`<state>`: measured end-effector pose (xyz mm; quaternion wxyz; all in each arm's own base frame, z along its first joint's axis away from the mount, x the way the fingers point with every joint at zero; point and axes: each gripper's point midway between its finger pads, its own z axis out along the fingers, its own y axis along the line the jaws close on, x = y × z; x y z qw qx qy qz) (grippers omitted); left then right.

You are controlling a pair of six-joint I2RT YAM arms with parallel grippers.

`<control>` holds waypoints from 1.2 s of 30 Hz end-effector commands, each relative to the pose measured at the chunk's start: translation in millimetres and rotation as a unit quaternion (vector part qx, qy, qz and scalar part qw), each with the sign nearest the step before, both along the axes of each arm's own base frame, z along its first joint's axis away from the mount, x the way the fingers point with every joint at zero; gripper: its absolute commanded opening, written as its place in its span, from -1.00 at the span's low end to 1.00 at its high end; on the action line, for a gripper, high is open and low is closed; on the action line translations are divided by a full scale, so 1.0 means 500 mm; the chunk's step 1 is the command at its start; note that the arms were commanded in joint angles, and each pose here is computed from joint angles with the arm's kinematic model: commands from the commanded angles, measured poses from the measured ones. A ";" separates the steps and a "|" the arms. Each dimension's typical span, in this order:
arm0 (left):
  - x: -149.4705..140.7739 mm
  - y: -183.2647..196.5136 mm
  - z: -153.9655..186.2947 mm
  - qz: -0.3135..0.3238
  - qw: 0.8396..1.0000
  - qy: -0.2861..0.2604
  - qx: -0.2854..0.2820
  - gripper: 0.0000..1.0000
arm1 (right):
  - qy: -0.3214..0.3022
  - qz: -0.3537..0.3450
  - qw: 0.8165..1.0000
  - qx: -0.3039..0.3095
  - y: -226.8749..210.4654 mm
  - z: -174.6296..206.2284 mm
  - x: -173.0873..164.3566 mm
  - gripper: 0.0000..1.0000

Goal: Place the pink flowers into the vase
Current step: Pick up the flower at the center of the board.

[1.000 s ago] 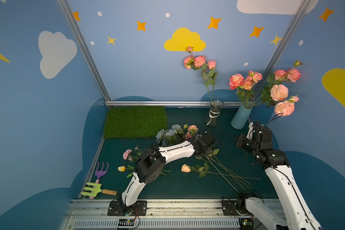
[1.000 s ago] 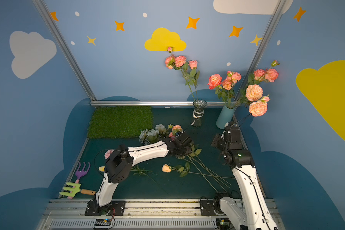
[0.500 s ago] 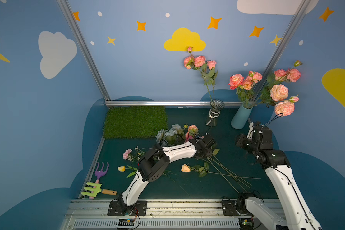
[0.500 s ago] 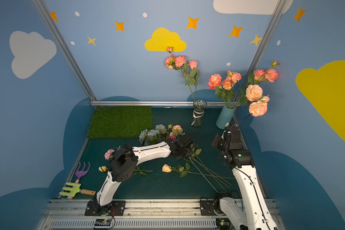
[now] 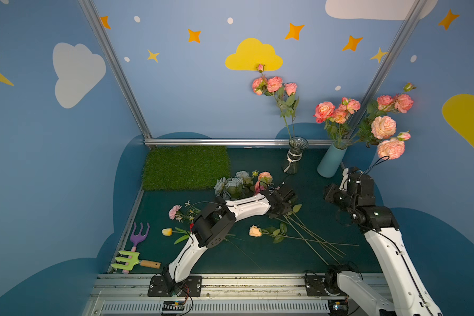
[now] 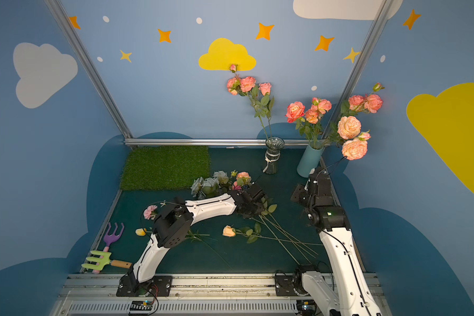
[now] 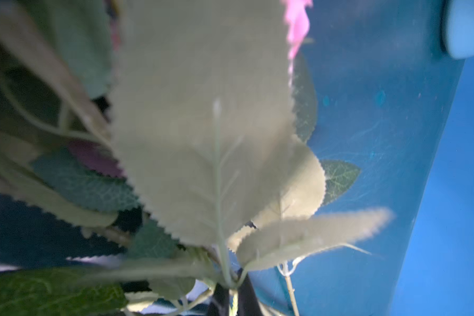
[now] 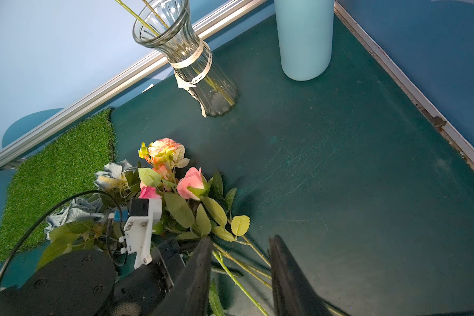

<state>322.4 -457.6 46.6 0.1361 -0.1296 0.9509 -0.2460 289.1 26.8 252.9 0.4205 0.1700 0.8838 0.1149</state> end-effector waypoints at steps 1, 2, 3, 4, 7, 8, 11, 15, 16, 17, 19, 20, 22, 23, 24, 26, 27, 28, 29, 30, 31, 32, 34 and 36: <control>0.012 0.005 -0.016 0.010 1.000 0.007 0.004 -0.89 | -0.007 -0.008 1.000 0.000 -0.005 0.004 -0.005 -0.25; 0.015 0.007 -0.018 0.013 1.000 0.009 0.004 -0.92 | -0.008 -0.008 1.000 0.000 -0.005 0.006 -0.005 -0.25; 0.016 0.007 -0.019 0.014 1.000 0.009 0.003 -0.96 | -0.007 -0.008 1.000 0.000 -0.004 0.005 -0.005 -0.25; 0.016 0.007 -0.017 0.013 1.000 0.007 0.004 -0.95 | -0.007 -0.007 1.000 0.001 -0.004 0.005 -0.005 -0.25; 0.019 0.010 -0.001 0.015 1.000 -0.008 0.006 -0.96 | -0.007 -0.007 1.000 0.001 -0.003 0.006 -0.005 -0.25; 0.021 0.010 0.008 0.014 1.000 -0.017 0.008 -0.96 | -0.008 -0.006 1.000 0.001 -0.002 0.007 -0.005 -0.25; 0.022 0.012 0.039 0.011 0.999 -0.045 0.012 -0.96 | -0.008 -0.004 1.000 0.002 -0.001 0.007 -0.005 -0.25; 0.025 0.010 0.092 0.002 0.996 -0.089 0.018 -0.96 | -0.008 -0.004 1.000 0.004 -0.001 0.007 -0.004 -0.25; 0.026 0.008 0.102 -0.002 0.995 -0.099 0.020 -0.96 | -0.009 -0.004 1.000 0.004 -0.001 0.009 -0.004 -0.25; 0.025 0.008 0.114 -0.004 0.994 -0.109 0.024 -0.96 | -0.009 -0.002 1.000 0.004 0.001 0.009 -0.004 -0.25; 0.026 0.007 0.134 -0.010 0.991 -0.127 0.028 -0.96 | -0.010 -0.002 1.000 0.004 0.000 0.010 -0.004 -0.25; 0.026 0.007 0.144 -0.011 0.991 -0.134 0.029 -0.96 | -0.009 -0.003 1.000 0.005 0.000 0.009 -0.004 -0.25; 0.027 0.009 0.158 -0.012 0.989 -0.144 0.031 -0.96 | -0.010 -0.003 1.000 0.004 -0.001 0.011 -0.004 -0.25; 0.026 0.011 0.165 -0.012 0.988 -0.150 0.035 -0.96 | -0.009 -0.003 1.000 0.004 0.000 0.010 -0.005 -0.25; 0.026 0.015 0.173 -0.012 0.987 -0.155 0.037 -0.96 | -0.009 -0.003 1.000 0.003 -0.001 0.010 -0.004 -0.25; 0.024 0.027 0.190 -0.010 0.985 -0.164 0.045 -0.96 | -0.011 -0.001 1.000 0.004 0.001 0.012 -0.003 -0.25; 0.022 0.035 0.203 -0.007 0.984 -0.170 0.049 -0.96 | -0.011 0.000 1.000 0.004 0.002 0.012 -0.003 -0.25; 0.022 0.044 0.214 -0.004 0.983 -0.177 0.053 -0.96 | -0.011 0.002 1.000 0.005 0.003 0.012 -0.001 -0.25; 0.019 0.056 0.228 -0.001 0.981 -0.186 0.059 -0.96 | -0.011 0.004 1.000 0.005 0.004 0.011 -0.001 -0.24; 0.015 0.071 0.243 0.003 0.979 -0.195 0.066 -0.96 | -0.011 0.007 1.000 0.006 0.006 0.011 0.001 -0.25; 0.011 0.086 0.253 0.007 0.977 -0.202 0.073 -0.96 | -0.011 0.012 1.000 0.007 0.010 0.010 0.002 -0.25; 0.006 0.107 0.265 0.013 0.974 -0.211 0.080 -0.96 | -0.014 0.021 1.000 0.010 0.016 0.011 0.005 -0.25; -0.005 0.149 0.282 0.026 0.970 -0.224 0.093 -0.96 | -0.016 0.040 0.999 0.016 0.029 0.011 0.010 -0.25; -0.019 0.203 0.298 0.045 0.965 -0.235 0.107 -0.96 | -0.013 0.057 0.998 0.025 0.043 0.008 0.016 -0.25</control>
